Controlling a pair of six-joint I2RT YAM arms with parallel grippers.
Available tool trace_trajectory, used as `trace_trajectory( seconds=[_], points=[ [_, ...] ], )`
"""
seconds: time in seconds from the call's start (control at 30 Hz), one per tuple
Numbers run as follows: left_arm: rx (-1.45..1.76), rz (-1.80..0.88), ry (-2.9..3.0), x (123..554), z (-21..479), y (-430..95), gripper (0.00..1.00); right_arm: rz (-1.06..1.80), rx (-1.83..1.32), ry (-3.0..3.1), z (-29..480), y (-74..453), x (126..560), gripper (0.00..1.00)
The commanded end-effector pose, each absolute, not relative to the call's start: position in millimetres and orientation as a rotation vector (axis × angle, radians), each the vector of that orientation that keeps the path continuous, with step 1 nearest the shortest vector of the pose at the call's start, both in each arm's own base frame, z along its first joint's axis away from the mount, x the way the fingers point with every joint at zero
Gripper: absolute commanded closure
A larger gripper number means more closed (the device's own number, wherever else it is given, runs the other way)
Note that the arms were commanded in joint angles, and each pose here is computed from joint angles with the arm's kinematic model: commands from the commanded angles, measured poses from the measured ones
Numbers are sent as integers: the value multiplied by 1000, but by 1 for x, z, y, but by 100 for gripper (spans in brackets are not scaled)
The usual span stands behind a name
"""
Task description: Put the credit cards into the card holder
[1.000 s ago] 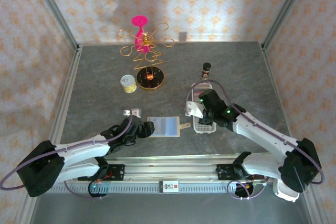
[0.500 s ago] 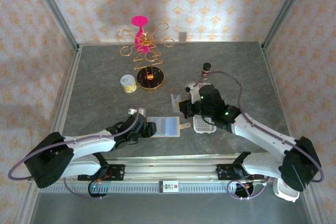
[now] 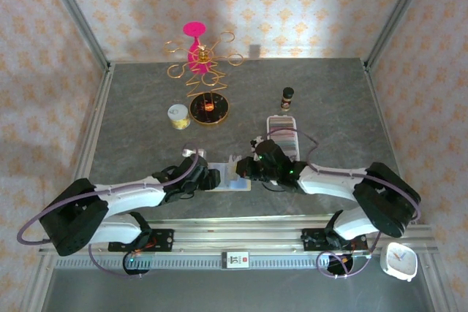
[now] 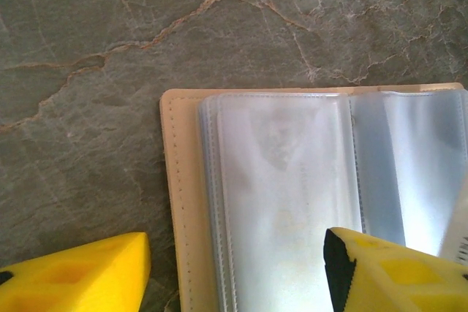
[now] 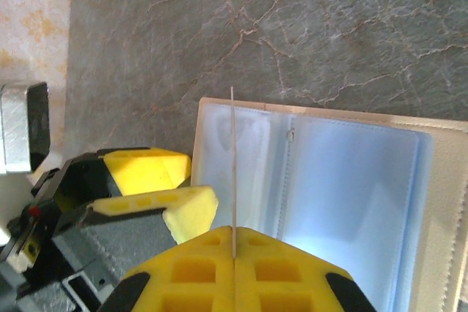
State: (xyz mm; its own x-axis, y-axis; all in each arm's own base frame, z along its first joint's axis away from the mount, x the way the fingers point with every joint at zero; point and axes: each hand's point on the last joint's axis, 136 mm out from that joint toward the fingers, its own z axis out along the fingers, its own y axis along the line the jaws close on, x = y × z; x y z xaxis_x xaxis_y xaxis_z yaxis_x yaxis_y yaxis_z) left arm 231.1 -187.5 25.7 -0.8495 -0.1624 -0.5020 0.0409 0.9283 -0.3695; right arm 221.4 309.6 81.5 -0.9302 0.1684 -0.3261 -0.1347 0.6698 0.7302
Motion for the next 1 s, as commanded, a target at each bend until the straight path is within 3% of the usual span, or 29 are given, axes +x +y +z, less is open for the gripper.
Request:
trace_trajectory(
  seconds=[0.0,0.47,0.97],
  points=[
    [-64,-413,2565,232,21,-181,36,1170,98,2469,90,320,236,100],
    [-60,-340,2620,225,3,-172,62,1136,129,2518,69,325,237,100],
    [-78,-359,2630,220,-3,-170,73,1153,147,2559,53,332,231,100]
  ],
)
